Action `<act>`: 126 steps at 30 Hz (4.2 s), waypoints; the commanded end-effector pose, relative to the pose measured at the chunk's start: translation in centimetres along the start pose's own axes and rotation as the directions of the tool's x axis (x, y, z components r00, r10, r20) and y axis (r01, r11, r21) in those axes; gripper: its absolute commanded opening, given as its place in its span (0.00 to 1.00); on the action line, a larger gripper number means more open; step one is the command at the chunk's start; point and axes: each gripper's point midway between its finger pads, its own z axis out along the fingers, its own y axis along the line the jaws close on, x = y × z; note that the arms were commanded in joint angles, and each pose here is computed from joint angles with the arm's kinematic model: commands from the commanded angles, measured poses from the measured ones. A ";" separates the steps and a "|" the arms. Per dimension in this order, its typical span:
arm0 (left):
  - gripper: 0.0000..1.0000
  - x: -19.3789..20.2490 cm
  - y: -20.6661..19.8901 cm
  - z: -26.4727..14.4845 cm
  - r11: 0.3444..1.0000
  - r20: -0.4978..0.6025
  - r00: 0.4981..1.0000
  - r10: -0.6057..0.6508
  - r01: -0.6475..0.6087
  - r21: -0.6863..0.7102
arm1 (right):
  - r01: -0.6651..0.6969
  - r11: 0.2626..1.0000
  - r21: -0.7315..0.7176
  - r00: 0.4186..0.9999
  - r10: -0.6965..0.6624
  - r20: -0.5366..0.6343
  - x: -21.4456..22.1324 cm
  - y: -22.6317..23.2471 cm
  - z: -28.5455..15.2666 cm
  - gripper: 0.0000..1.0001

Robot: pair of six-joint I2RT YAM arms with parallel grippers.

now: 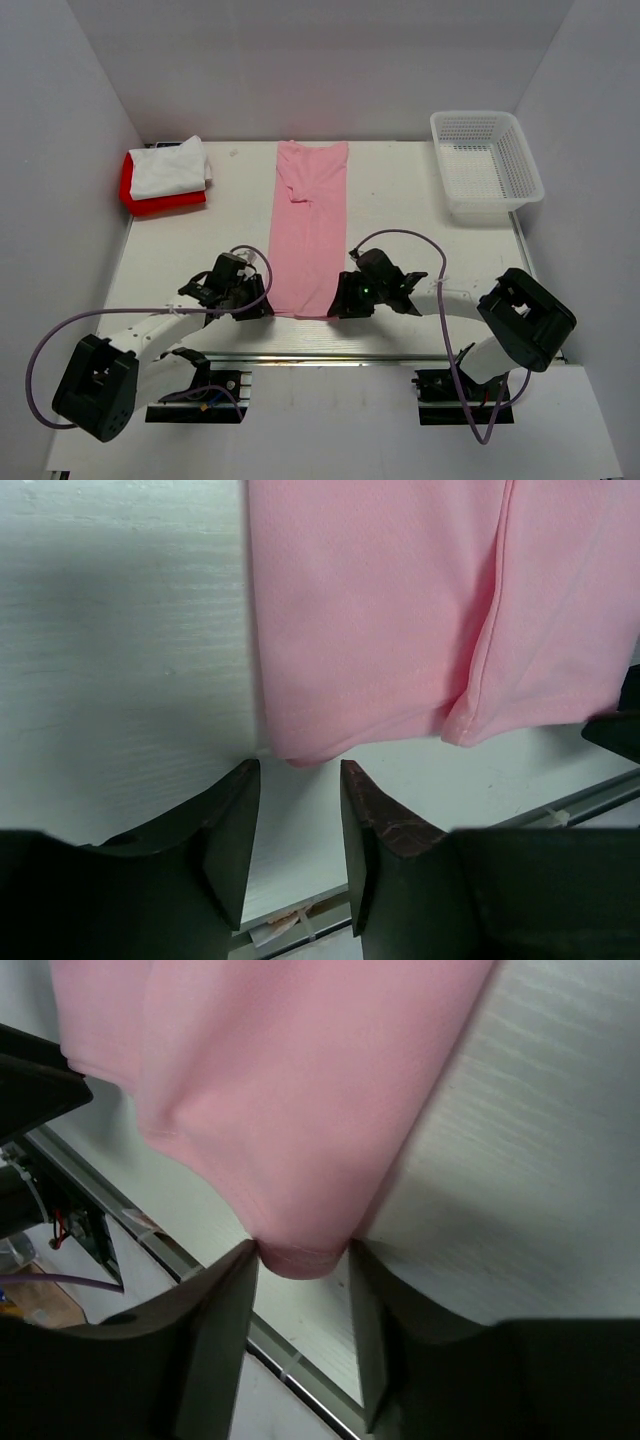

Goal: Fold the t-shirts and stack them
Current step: Grab the bottom of the folded rectangular tshirt with both arms, then fold the folded rectangular tshirt in 1/3 of the way, then grab one side of the 2/3 rectangular tshirt with both arms

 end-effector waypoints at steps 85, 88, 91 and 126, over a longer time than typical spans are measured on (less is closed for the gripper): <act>0.12 -35.9 -4.4 8.2 0.996 0.387 0.920 0.066 -0.084 0.030 | 0.377 0.905 0.196 0.846 -0.422 0.325 -36.9 -4.7 1.1 0.05; 0.75 -37.9 -3.3 8.4 0.999 0.396 0.918 0.037 -0.047 0.015 | 0.410 0.898 0.159 0.821 -0.439 0.366 -39.0 -3.4 0.4 0.52; 1.00 -39.0 -4.3 7.5 0.996 0.406 0.913 0.026 -0.056 0.062 | 0.421 0.892 0.164 0.810 -0.451 0.374 -39.4 -2.6 -0.5 0.79; 0.44 -19.7 0.6 9.4 0.998 0.086 0.995 0.043 -0.047 0.046 | 0.133 0.989 -0.060 0.986 -0.126 0.112 -21.8 -5.3 4.1 0.65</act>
